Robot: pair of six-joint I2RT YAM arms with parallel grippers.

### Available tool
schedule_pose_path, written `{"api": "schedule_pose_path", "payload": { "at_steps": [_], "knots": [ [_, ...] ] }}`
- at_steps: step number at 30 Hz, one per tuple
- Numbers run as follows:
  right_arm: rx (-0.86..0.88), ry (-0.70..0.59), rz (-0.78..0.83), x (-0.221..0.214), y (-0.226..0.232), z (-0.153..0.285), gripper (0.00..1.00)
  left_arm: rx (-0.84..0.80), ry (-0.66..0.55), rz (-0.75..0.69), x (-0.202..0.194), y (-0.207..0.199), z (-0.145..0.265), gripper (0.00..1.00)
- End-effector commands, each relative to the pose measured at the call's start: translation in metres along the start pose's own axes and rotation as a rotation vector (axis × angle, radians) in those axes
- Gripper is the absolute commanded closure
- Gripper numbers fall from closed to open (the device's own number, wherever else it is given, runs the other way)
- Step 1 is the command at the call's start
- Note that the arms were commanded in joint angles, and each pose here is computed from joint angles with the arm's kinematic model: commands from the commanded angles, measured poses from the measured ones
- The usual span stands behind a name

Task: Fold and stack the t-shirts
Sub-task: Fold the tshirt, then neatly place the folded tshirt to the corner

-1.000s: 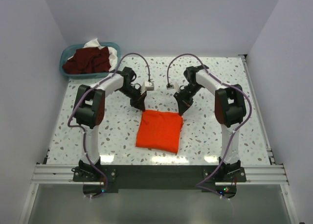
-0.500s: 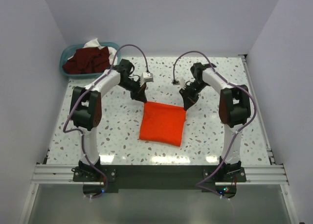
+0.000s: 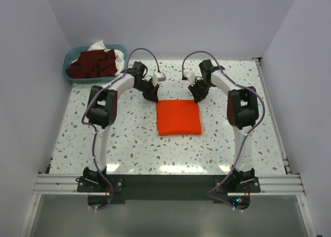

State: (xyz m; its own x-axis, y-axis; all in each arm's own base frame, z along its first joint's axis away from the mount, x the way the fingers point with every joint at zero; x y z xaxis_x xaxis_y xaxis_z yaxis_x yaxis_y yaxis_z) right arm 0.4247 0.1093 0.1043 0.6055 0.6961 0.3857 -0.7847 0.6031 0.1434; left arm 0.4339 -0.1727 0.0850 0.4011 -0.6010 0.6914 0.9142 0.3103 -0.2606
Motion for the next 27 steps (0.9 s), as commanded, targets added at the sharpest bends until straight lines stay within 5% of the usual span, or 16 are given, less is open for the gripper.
{"api": "schedule_pose_path", "payload": {
  "at_steps": [1,3,6,9,18,27],
  "knots": [
    [-0.167,-0.073,-0.030,0.021,-0.027,0.016,0.76,0.190,-0.067,0.001,0.024,0.029,0.022,0.80],
    [-0.168,-0.135,-0.074,0.031,-0.018,0.041,0.50,0.187,-0.137,-0.001,0.036,0.024,0.040,0.66],
    [-0.123,-0.247,-0.142,0.041,0.006,0.086,0.39,0.177,-0.241,0.019,0.056,-0.005,0.073,0.48],
    [0.036,-0.322,-0.220,0.034,0.045,0.113,0.41,0.095,-0.329,0.077,0.067,-0.053,0.088,0.40],
    [0.602,-0.228,-0.544,-0.020,0.148,0.080,0.67,-0.330,-0.343,0.347,0.045,-0.189,0.027,0.55],
    [0.718,-0.055,-0.666,-0.047,0.157,0.017,0.69,-0.457,-0.232,0.600,0.003,-0.190,-0.035,0.56]
  ]
}}
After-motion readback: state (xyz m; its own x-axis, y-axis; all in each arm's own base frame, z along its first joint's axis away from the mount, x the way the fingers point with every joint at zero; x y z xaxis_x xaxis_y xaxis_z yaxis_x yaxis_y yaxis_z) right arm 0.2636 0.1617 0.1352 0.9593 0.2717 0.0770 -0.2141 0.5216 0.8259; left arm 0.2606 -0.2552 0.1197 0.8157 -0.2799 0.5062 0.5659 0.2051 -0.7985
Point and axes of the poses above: each gripper's point midway between its finger pads, its own z axis back along the fingers, its own y axis along the line the jaws close on, x = y × z, the point moved 9 cm from there along z, back along the fingers, and after that the axes turned 4 degrees about -z, right-handed, at the moved point
